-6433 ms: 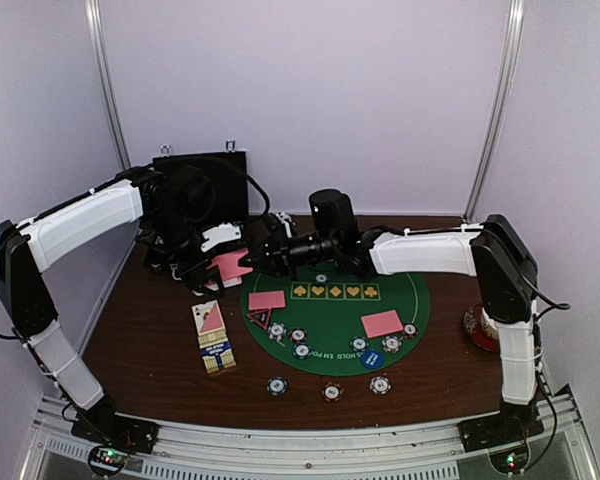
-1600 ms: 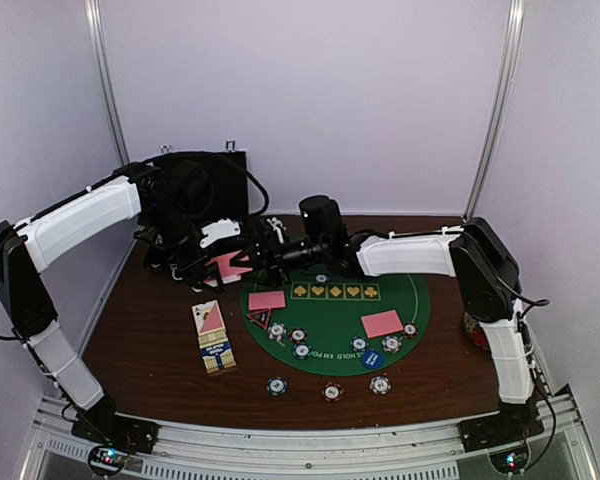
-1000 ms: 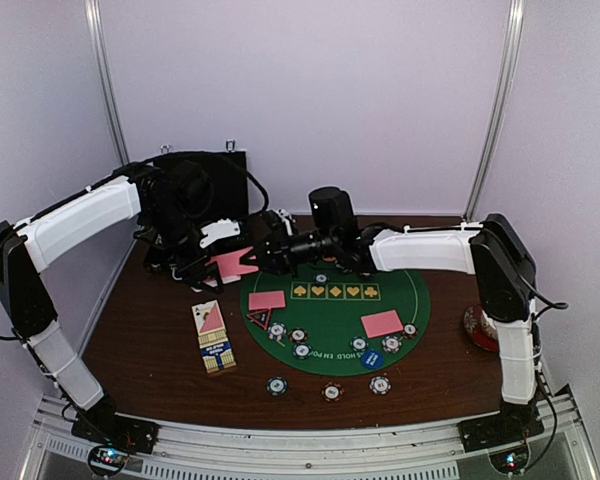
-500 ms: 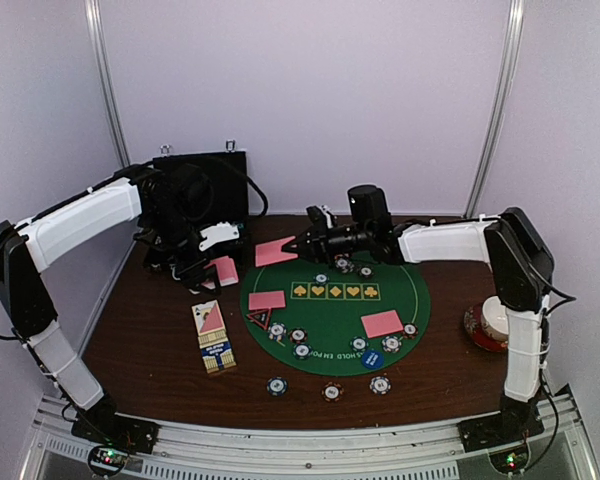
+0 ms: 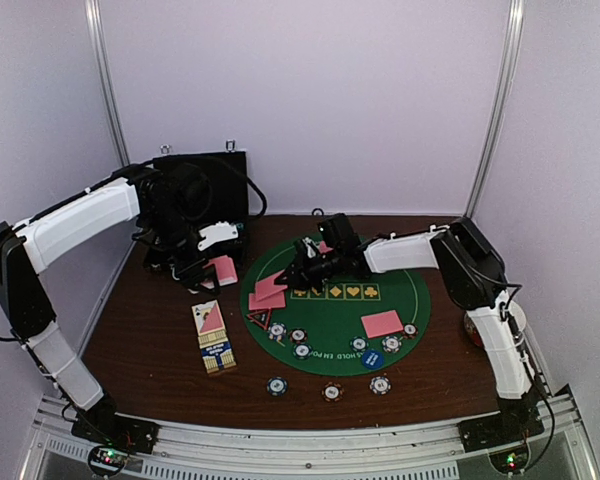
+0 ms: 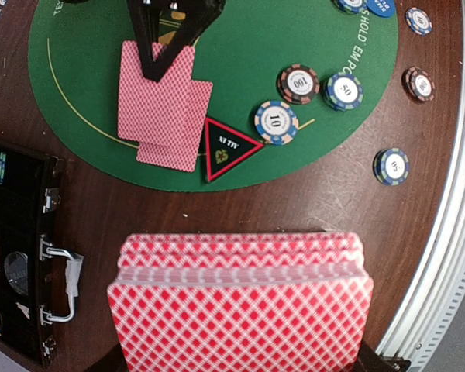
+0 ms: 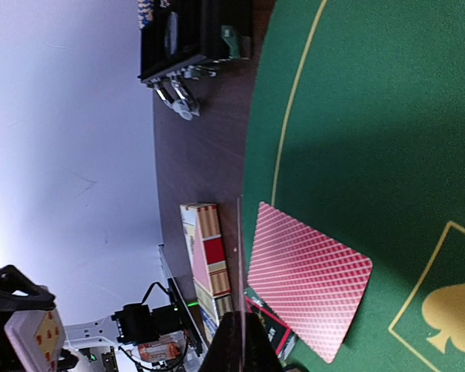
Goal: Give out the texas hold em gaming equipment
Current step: Distribute the poker card in the dealer area, then pick up the poker card from the face-down deck piles.
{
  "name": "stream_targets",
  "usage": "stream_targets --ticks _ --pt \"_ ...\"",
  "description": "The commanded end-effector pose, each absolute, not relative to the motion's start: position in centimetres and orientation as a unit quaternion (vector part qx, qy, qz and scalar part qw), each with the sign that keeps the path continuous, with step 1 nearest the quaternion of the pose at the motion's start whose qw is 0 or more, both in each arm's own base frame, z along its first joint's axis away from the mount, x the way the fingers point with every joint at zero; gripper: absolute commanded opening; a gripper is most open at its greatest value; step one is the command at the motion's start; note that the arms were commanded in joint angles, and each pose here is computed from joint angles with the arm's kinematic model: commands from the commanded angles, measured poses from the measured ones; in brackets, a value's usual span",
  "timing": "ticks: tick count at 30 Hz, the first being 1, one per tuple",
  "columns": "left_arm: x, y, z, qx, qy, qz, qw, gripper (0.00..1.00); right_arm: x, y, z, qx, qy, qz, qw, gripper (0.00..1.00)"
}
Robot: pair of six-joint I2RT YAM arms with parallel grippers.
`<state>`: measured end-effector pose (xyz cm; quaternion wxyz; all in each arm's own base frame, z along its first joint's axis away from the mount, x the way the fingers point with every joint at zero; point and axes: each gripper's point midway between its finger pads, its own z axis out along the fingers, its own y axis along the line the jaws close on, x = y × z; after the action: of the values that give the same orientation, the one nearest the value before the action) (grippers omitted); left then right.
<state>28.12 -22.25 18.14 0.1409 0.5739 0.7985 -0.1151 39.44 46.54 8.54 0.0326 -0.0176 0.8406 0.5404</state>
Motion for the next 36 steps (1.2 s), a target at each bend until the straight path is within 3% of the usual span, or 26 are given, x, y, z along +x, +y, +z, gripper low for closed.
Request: stream_targets --ticks 1,4,9,17,24,30,36 --pt "27.7 -22.2 19.4 0.578 0.790 -0.120 0.164 0.14 40.0 47.7 7.5 -0.030 0.857 0.512 0.055 0.08" --pt "27.5 -22.1 19.3 0.578 0.791 -0.121 0.162 0.14 39.9 48.1 6.5 -0.032 0.864 0.499 0.053 0.15" --pt "27.4 -22.1 19.3 0.578 0.791 -0.121 0.161 0.14 39.9 47.2 6.9 -0.049 0.883 0.462 0.067 0.38" --pt "27.5 -22.4 19.5 0.578 0.789 -0.127 0.164 0.14 40.1 43.6 11.2 -0.082 0.903 0.400 0.131 0.69" --pt "27.8 -22.7 19.5 0.578 0.788 -0.131 0.165 0.14 37.4 44.1 16.1 -0.091 0.866 0.474 0.130 0.80" --pt "28.0 -23.0 19.7 0.578 0.788 -0.136 0.166 0.14 34.1 46.4 21.7 -0.093 0.795 0.588 0.113 0.81" --pt "28.2 -23.5 19.9 0.575 0.788 -0.145 0.168 0.14 31.3 48.6 23.3 -0.101 0.764 0.631 0.084 0.80"
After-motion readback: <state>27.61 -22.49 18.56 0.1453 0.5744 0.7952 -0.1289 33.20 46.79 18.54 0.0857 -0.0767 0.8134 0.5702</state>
